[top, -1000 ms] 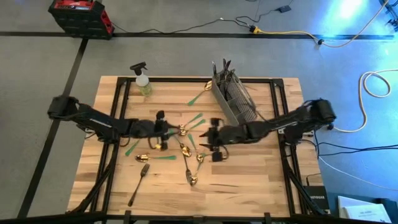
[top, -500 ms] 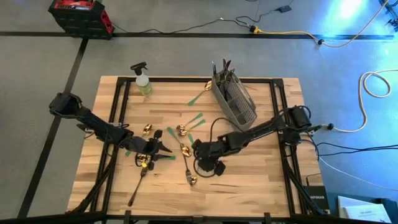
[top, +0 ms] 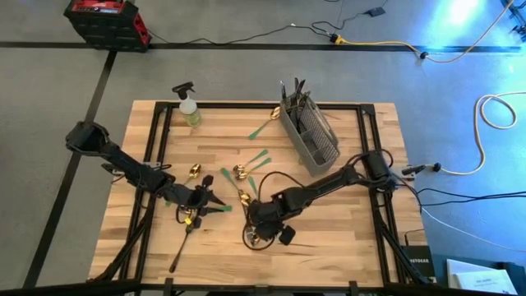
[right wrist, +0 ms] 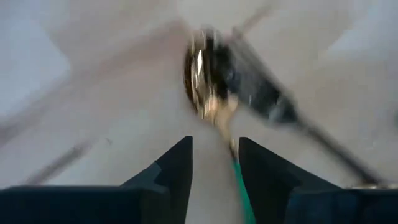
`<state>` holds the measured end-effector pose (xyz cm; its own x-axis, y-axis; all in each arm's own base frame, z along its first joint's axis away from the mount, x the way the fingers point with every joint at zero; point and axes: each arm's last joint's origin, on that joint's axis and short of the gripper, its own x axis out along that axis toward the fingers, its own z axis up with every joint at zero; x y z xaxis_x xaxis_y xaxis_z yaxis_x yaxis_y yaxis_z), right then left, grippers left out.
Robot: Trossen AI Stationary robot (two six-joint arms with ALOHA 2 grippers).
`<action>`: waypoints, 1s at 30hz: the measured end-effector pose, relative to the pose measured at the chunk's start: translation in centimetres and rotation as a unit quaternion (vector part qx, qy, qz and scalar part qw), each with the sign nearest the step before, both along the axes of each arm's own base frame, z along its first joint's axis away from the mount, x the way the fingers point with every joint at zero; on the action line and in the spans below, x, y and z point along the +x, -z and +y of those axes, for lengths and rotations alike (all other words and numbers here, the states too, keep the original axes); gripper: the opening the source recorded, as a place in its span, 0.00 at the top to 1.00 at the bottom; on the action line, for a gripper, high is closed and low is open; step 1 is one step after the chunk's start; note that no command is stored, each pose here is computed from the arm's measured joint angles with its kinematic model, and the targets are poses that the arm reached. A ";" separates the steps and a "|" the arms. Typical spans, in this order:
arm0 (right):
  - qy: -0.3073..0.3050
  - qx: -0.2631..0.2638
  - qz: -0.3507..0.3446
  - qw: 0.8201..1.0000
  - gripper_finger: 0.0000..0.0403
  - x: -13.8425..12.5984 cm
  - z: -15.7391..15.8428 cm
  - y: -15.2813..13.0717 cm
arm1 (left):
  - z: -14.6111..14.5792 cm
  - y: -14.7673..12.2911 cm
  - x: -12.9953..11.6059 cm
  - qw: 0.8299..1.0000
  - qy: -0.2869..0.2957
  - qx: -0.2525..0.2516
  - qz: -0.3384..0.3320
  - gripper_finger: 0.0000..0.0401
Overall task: Sort silverware
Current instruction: Put the green spoon into the silverware basket
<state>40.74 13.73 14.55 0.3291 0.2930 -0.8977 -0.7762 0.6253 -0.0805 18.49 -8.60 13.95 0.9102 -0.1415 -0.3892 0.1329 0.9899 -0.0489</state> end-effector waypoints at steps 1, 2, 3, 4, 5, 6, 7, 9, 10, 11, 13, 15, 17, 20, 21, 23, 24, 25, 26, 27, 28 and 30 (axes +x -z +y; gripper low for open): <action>-0.003 -0.003 0.002 1.000 0.75 0.1 0.0 0.0 | -0.1 0.0 -0.1 1.000 0.001 -0.005 0.001 0.79; -0.008 -0.005 0.000 1.000 0.76 0.1 0.0 0.0 | -0.2 0.0 -0.1 1.000 0.001 -0.007 0.002 0.79; -0.010 -0.007 -0.004 1.000 0.77 0.1 0.0 0.0 | -0.3 0.0 -0.2 1.000 0.001 -0.008 0.001 0.79; -0.010 -0.010 -0.007 1.000 0.78 0.2 0.0 0.0 | -0.4 0.0 -0.2 1.000 -0.002 -0.009 0.000 0.79; -0.009 -0.011 -0.008 1.000 0.79 0.2 0.0 0.0 | -0.5 0.0 -0.3 1.000 -0.008 -0.011 -0.001 0.79; -0.010 -0.013 -0.007 1.000 0.79 0.2 0.0 0.0 | -0.6 0.0 -0.3 1.000 -0.014 -0.011 -0.002 0.79; -0.014 -0.015 -0.007 1.000 0.79 0.1 0.0 0.0 | -0.7 0.0 -0.4 1.000 -0.019 -0.010 -0.003 0.79; -0.021 -0.017 -0.010 1.000 0.79 0.2 0.1 0.0 | -0.8 0.0 -0.5 1.000 -0.023 -0.008 -0.006 0.79; -0.023 -0.019 -0.012 0.999 0.79 0.2 0.0 0.0 | -0.9 0.0 -0.5 1.000 -0.024 -0.007 -0.006 0.79; -0.024 -0.022 -0.013 0.999 0.79 0.2 0.0 0.1 | -0.9 0.0 -0.6 1.000 -0.024 -0.006 -0.007 0.79; -0.023 -0.034 -0.015 0.999 0.79 0.3 -0.1 0.2 | -0.9 0.0 -0.6 1.000 -0.026 -0.005 -0.007 0.79; -0.020 -0.037 -0.015 0.999 0.79 0.4 -0.4 0.1 | -0.9 0.0 -0.6 1.000 -0.027 -0.004 -0.007 0.79; -0.019 -0.033 -0.015 0.999 0.80 0.6 -0.5 -0.4 | -0.9 0.0 -0.6 1.000 -0.029 -0.004 -0.007 0.79; -0.023 -0.032 -0.008 0.999 0.80 0.9 -0.5 -1.5 | -0.9 0.0 -0.5 0.999 -0.031 0.002 -0.009 0.79; -0.027 -0.034 -0.005 0.999 0.80 1.0 -0.4 -1.9 | -0.9 0.0 -0.5 0.999 -0.032 0.006 -0.009 0.79; -0.030 -0.037 0.000 0.999 0.80 1.1 -0.4 -2.8 | -0.8 0.0 -0.5 0.999 -0.036 0.016 -0.012 0.79; -0.031 -0.037 0.002 0.999 0.80 1.2 -0.4 -3.1 | -0.8 0.0 -0.5 0.999 -0.039 0.018 -0.013 0.79; -0.031 -0.038 0.006 0.999 0.80 1.1 -0.4 -3.3 | -0.7 0.0 -0.5 0.999 -0.041 0.020 -0.013 0.79; -0.032 -0.039 0.013 0.999 0.80 1.0 -0.4 -3.4 | -0.7 0.0 -0.5 0.999 -0.044 0.021 -0.014 0.79; -0.032 -0.041 0.019 0.998 0.80 1.0 -0.4 -3.4 | -0.7 0.0 -0.5 0.999 -0.045 0.022 -0.014 0.79; -0.033 -0.043 0.023 0.998 0.80 0.9 -0.4 -3.5 | -0.7 0.0 -0.5 0.999 -0.044 0.025 -0.014 0.79; -0.031 -0.056 0.028 0.998 0.80 0.8 -0.5 -3.6 | -0.7 0.0 -0.5 0.999 -0.042 0.030 -0.015 0.79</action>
